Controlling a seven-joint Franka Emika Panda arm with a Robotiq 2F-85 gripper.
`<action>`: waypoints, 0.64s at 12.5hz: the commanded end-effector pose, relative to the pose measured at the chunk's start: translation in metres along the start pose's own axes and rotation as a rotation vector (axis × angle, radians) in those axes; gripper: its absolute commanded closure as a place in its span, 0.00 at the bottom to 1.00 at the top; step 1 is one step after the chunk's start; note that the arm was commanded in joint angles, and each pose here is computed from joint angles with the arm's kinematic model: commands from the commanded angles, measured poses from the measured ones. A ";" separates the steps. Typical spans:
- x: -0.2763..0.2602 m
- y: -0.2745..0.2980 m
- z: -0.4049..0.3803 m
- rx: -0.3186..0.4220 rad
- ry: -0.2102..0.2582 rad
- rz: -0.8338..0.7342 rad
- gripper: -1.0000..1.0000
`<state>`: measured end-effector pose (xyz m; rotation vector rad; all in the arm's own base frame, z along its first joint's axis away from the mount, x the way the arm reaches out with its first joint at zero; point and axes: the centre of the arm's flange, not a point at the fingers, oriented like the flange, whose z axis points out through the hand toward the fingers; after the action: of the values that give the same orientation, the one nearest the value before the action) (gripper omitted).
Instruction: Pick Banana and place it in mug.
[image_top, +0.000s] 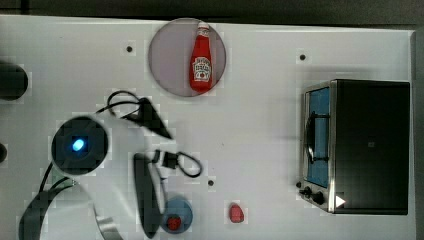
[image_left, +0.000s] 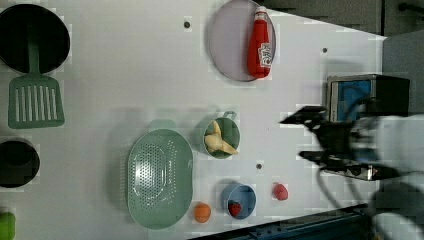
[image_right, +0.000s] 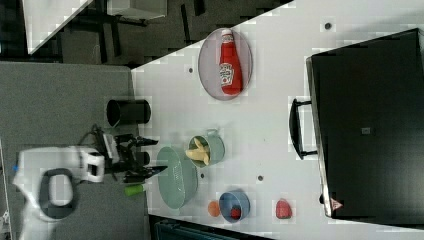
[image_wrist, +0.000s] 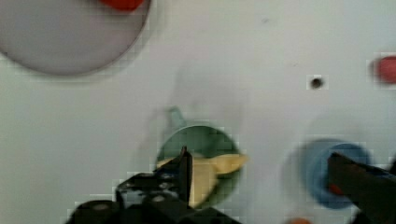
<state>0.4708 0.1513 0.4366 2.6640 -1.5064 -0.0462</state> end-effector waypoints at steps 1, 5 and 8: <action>0.078 0.044 -0.115 0.106 0.032 -0.054 0.00; 0.142 0.105 -0.157 0.134 0.011 -0.117 0.00; 0.165 0.121 -0.155 0.135 -0.003 -0.092 0.00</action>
<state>0.4440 -0.0639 0.6515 2.7741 -1.6403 0.2076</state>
